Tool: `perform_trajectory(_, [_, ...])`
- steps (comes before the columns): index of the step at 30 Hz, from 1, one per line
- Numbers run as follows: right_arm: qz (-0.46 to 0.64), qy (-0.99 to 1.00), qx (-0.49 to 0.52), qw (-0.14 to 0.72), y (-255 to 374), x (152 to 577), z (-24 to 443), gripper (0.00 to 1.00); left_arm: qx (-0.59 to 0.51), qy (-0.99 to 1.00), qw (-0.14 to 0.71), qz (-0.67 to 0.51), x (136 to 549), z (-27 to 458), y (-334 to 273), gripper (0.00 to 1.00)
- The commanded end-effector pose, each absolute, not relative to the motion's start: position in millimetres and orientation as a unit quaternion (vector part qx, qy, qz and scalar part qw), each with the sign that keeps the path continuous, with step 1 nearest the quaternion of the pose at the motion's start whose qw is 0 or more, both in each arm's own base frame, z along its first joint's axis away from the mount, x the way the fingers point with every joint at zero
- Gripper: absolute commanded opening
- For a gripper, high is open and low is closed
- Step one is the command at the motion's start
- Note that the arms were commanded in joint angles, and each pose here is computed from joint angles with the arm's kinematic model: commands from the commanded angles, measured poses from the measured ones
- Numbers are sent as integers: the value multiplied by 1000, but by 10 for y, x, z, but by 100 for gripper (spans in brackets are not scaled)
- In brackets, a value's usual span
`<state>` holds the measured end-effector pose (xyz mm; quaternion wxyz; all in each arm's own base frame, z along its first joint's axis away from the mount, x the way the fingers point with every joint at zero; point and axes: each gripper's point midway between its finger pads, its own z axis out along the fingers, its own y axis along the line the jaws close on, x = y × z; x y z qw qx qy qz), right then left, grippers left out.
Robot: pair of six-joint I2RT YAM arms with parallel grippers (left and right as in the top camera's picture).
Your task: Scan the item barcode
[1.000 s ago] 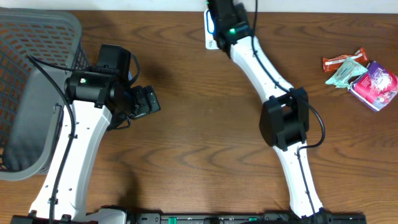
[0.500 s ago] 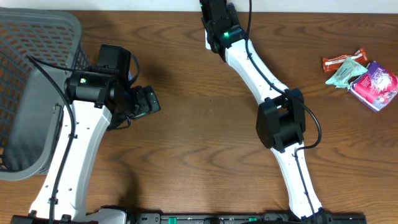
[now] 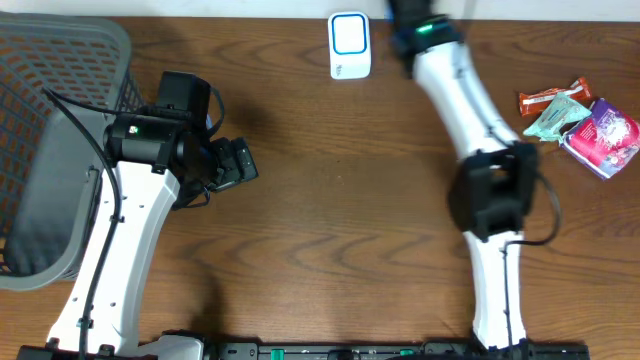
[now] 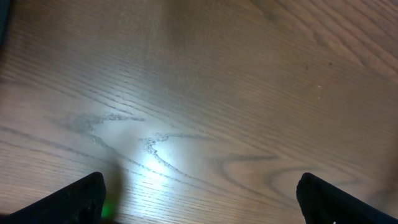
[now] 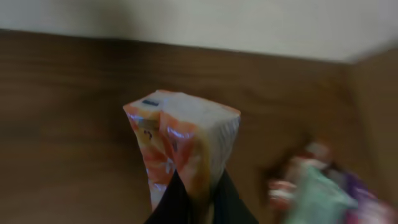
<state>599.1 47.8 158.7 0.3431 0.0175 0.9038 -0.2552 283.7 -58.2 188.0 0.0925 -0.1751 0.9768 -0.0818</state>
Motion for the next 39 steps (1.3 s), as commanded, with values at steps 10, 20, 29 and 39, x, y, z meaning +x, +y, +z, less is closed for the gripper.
perform_trajectory(10, [-300,915,186,196,-1608,5231,1480,1,-174,977,96,-77,2854,1889,-558,98])
perform_trajectory(20, [-151,945,228,179,-1723,5157,1201,68,-174,977,96,-77,2855,1890,-558,98])
perform_trajectory(29, [-148,946,235,168,-1630,4898,1550,93,-174,977,96,-77,2854,1889,-558,98])
perform_trajectory(39, [-43,945,195,257,-985,4304,2910,99,-174,977,96,-77,2855,1890,-558,98])
